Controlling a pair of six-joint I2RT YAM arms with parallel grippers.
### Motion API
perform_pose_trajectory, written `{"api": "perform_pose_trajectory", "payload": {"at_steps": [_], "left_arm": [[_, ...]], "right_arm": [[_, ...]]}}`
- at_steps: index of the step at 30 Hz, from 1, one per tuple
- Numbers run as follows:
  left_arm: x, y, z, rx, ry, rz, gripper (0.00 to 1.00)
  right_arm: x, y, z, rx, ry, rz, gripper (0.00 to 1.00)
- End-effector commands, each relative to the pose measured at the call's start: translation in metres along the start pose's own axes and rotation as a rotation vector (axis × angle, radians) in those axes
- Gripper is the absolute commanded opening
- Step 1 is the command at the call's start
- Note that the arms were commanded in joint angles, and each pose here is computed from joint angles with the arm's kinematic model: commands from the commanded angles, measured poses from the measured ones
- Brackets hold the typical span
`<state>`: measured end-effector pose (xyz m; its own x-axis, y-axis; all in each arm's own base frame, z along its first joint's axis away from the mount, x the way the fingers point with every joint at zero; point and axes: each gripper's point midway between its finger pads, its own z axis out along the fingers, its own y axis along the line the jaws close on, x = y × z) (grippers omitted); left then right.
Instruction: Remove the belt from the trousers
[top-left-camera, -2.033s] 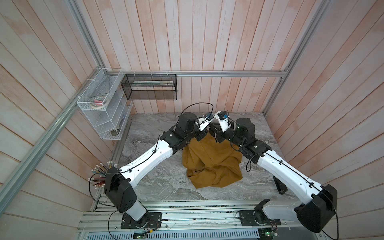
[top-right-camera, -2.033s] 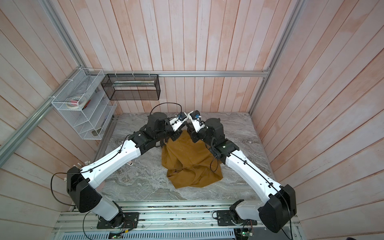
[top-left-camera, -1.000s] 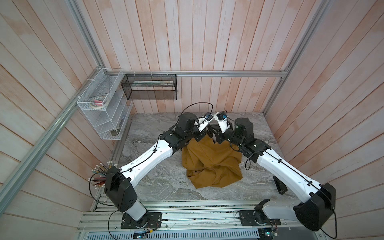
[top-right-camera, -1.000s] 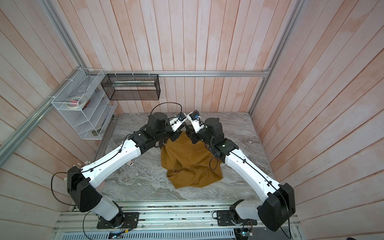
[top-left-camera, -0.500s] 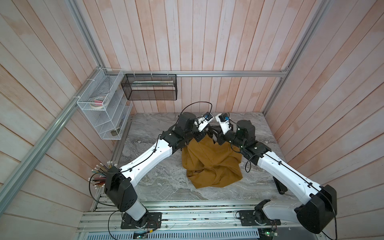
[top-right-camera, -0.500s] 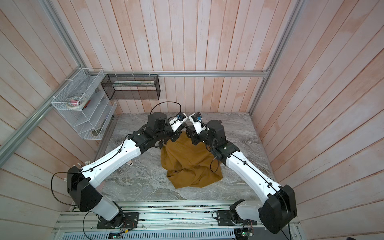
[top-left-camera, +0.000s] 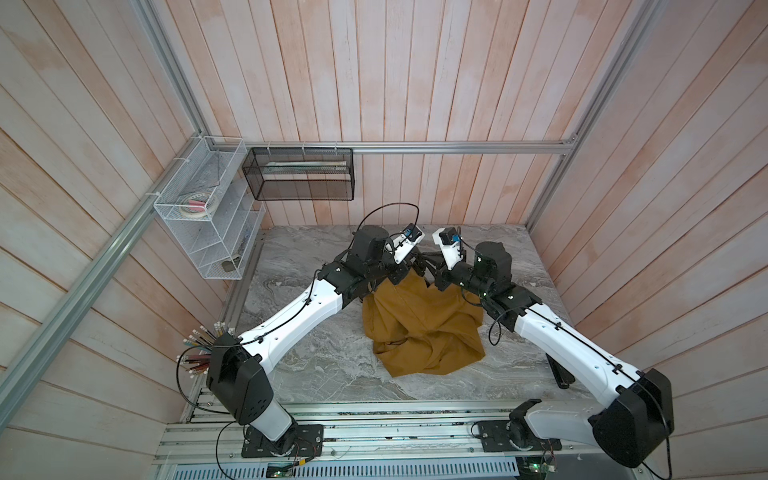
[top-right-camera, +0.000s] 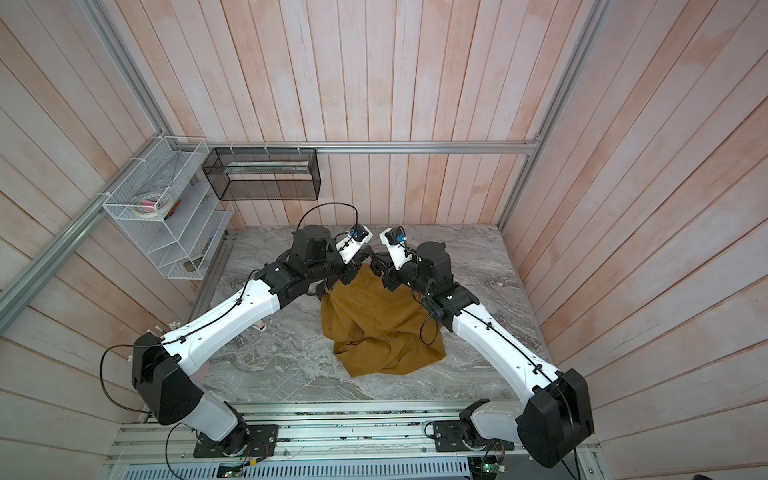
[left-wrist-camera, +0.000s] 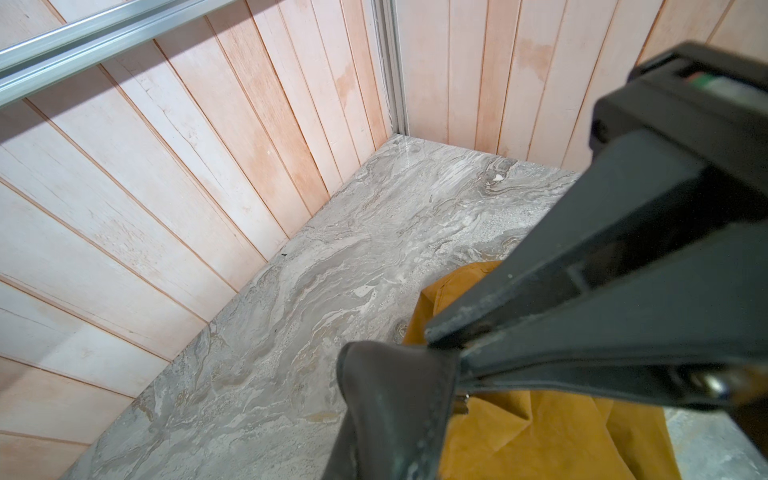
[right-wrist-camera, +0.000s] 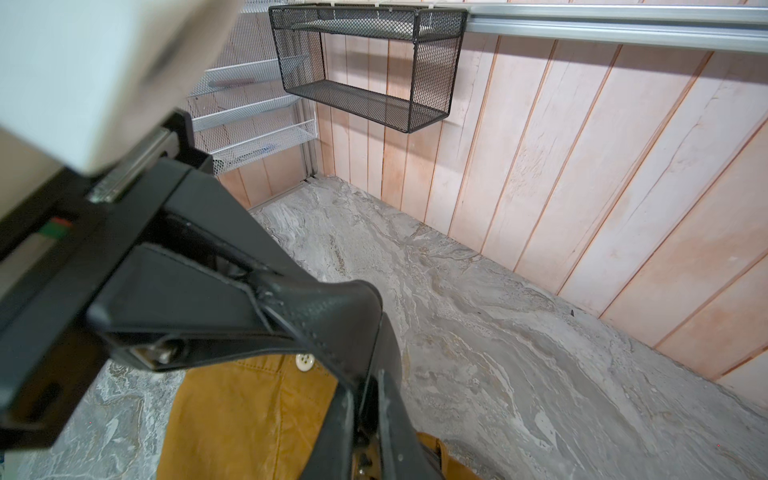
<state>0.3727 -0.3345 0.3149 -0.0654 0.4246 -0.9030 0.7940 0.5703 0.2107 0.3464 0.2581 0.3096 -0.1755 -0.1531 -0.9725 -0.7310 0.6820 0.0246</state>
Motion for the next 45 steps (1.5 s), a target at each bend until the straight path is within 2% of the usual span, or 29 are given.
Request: {"api": "perform_pose_trajectory", "payload": {"at_steps": [1, 4, 7, 14, 18, 31, 45], "left_arm": [[-0.101, 0.013, -0.066, -0.036, -0.356, 0.009, 0.0], [-0.106, 0.013, -0.074, -0.032, -0.388, 0.005, 0.0], [-0.108, 0.013, -0.079, -0.026, -0.405, -0.002, 0.0], [-0.105, 0.014, -0.079, -0.022, -0.407, -0.01, 0.0], [-0.102, 0.012, -0.076, -0.014, -0.4, -0.016, 0.0], [-0.106, 0.013, -0.083, -0.024, -0.409, -0.007, 0.0], [-0.119, -0.004, -0.088, 0.008, -0.442, 0.033, 0.0]], "right_arm": [[0.085, -0.022, 0.001, 0.082, 0.256, 0.109, 0.02], [0.089, -0.024, 0.0, 0.084, 0.258, 0.12, 0.03], [0.092, -0.027, -0.001, 0.078, 0.253, 0.141, 0.0], [0.089, -0.026, -0.003, 0.072, 0.229, 0.153, 0.0], [0.087, -0.026, -0.004, 0.073, 0.221, 0.162, 0.16], [0.083, -0.033, -0.005, 0.117, 0.201, 0.17, 0.21], [0.073, -0.03, 0.001, 0.099, 0.178, 0.157, 0.12]]}}
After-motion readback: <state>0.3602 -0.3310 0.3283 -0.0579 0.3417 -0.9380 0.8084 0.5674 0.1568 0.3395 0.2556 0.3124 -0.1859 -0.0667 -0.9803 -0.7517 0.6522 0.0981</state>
